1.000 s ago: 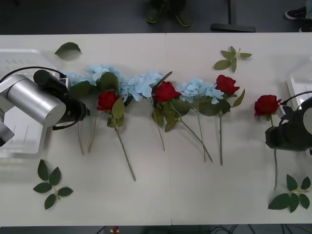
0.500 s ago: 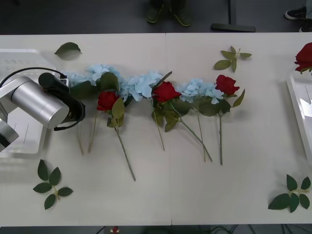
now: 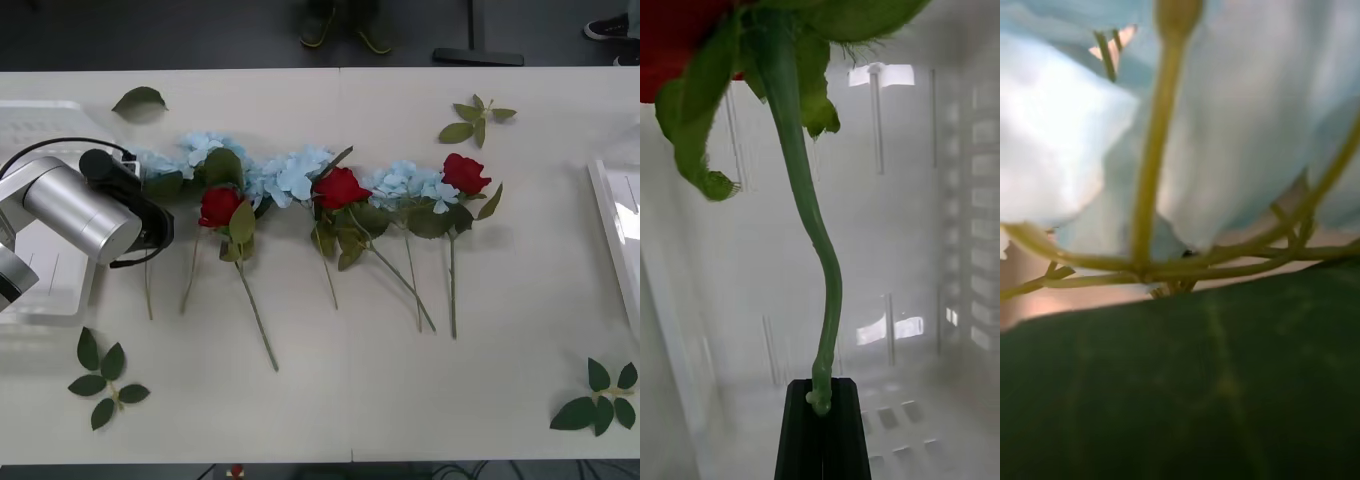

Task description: Place the red flowers into the right box and the blue flowers into the left box. If a person shows an open palm, hand one flower to the person first, then continue sorting.

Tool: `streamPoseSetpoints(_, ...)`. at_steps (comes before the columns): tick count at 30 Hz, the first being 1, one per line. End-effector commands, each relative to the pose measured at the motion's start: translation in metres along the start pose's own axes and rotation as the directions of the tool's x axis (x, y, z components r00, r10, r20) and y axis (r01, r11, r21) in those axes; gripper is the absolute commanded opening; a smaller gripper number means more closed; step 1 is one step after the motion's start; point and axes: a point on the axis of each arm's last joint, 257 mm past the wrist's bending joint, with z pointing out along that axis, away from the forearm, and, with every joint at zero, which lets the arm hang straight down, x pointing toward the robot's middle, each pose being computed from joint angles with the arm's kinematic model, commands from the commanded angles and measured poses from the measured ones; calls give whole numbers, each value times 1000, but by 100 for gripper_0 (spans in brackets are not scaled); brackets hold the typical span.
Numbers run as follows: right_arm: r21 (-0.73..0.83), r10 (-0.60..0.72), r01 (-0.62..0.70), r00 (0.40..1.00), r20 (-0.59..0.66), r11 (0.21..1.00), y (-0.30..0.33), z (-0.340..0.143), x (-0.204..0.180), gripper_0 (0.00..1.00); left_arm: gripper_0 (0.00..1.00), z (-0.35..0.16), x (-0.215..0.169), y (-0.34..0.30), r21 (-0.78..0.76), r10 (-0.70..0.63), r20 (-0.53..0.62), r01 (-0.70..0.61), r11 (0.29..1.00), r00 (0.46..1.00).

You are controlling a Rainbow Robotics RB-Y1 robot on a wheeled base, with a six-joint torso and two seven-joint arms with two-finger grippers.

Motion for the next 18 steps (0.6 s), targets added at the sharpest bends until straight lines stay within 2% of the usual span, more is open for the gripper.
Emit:
streamPoseSetpoints(1, 51, -50, 47, 998, 49, 998, -21, 5, -11, 0, 0, -18, -22, -6, 13, 6, 27, -6, 1000, 1000)
streamPoseSetpoints(10, 176, -57, 38, 993, 102, 984, -57, 29, -12, 0, 0, -57, -52, 2, -6, 5, 67, -5, 1000, 998)
streamPoseSetpoints(13, 181, -60, 40, 993, 106, 983, -55, 34, -11, 0, 0, -80, -66, 11, -39, 61, 100, -58, 998, 993)
streamPoseSetpoints(14, 181, -59, 39, 993, 105, 983, -54, 34, -11, 7, 0, -86, -69, 17, -55, 80, 108, -75, 996, 991)
streamPoseSetpoints(15, 177, -54, 35, 993, 105, 984, -53, 35, -10, 20, 0, -92, -73, 22, -72, 92, 116, -84, 994, 989)
streamPoseSetpoints(16, 169, -52, 34, 993, 106, 985, -51, 36, -10, 37, 0, -98, -75, 26, -87, 101, 121, -91, 992, 988)
streamPoseSetpoints(17, 153, -42, 25, 993, 110, 988, -47, 36, -11, 65, 0, -106, -80, 39, -115, 109, 128, -95, 989, 986)
streamPoseSetpoints(18, 147, -42, 26, 993, 112, 989, -45, 36, -11, 73, 0, -108, -82, 43, -123, 115, 132, -99, 987, 985)
